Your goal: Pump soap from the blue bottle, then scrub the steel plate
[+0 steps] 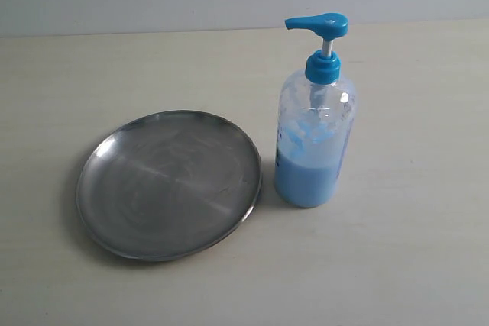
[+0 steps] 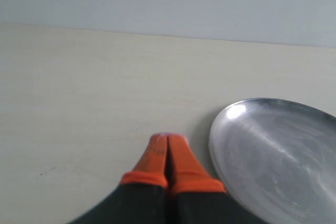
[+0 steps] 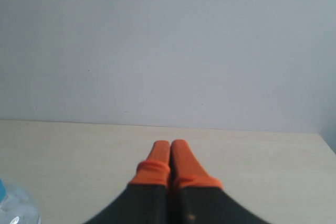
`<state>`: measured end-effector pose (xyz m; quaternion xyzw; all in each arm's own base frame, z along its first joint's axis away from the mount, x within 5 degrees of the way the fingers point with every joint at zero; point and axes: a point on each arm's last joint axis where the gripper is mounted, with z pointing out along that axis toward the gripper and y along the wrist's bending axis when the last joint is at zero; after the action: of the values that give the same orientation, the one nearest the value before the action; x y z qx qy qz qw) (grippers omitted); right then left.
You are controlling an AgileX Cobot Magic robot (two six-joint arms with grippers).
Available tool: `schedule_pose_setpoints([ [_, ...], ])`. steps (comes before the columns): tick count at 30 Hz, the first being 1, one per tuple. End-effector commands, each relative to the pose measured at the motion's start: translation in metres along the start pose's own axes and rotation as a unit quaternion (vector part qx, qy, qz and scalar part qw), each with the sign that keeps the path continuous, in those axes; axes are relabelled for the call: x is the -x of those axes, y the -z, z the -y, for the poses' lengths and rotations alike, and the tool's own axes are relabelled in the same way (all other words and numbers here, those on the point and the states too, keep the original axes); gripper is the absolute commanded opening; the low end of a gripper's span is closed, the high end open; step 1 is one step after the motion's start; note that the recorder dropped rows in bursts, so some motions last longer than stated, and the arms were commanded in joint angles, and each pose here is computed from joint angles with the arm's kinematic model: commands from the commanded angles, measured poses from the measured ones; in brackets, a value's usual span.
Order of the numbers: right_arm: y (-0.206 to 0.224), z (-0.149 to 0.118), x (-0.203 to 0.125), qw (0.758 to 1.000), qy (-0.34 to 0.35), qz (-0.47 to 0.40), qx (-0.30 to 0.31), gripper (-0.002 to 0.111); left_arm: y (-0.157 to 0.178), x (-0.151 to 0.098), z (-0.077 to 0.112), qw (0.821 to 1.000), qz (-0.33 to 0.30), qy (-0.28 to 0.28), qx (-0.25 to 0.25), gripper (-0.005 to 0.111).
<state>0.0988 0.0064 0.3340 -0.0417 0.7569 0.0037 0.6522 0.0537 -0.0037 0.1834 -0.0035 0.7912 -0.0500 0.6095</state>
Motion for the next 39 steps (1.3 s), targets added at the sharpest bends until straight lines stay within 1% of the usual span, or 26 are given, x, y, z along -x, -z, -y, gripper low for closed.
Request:
schedule_pose_setpoints([
  [1, -0.001, 0.000, 0.004, 1.000, 0.001, 0.012, -0.001, 0.000, 0.000, 0.000, 0.000, 1.000, 0.005, 0.002, 0.001, 0.000],
  [4, -0.003, -0.001, 0.003, 0.999, -0.053, 0.005, 0.005, 0.000, 0.000, 0.000, 0.000, 1.000, 0.005, 0.002, 0.001, 0.000],
  [8, -0.015, -0.004, -0.003, 0.996, -0.077, -0.034, 0.014, 0.000, 0.000, 0.000, 0.000, 1.000, 0.005, 0.002, 0.001, 0.000],
  [12, -0.032, -0.009, -0.015, 0.993, -0.053, -0.101, 0.037, 0.000, 0.000, 0.000, 0.000, 1.000, 0.005, 0.002, 0.001, 0.000],
  [19, -0.063, -0.023, -0.037, 0.973, -0.037, -0.203, 0.101, 0.000, 0.000, 0.000, 0.000, 1.000, 0.005, 0.002, 0.001, 0.000],
  [23, -0.076, -0.029, -0.047, 0.962, -0.026, -0.240, 0.125, 0.000, 0.000, 0.000, 0.000, 1.000, 0.005, 0.002, 0.001, 0.000],
  [29, -0.086, -0.048, -0.062, 0.942, 0.031, -0.286, 0.171, 0.000, 0.000, 0.000, 0.000, 1.000, 0.005, 0.002, 0.001, 0.000],
  [39, -0.087, -0.068, -0.076, 0.924, 0.100, -0.331, 0.163, 0.000, 0.000, 0.000, 0.000, 1.000, 0.005, 0.002, 0.001, 0.000],
])
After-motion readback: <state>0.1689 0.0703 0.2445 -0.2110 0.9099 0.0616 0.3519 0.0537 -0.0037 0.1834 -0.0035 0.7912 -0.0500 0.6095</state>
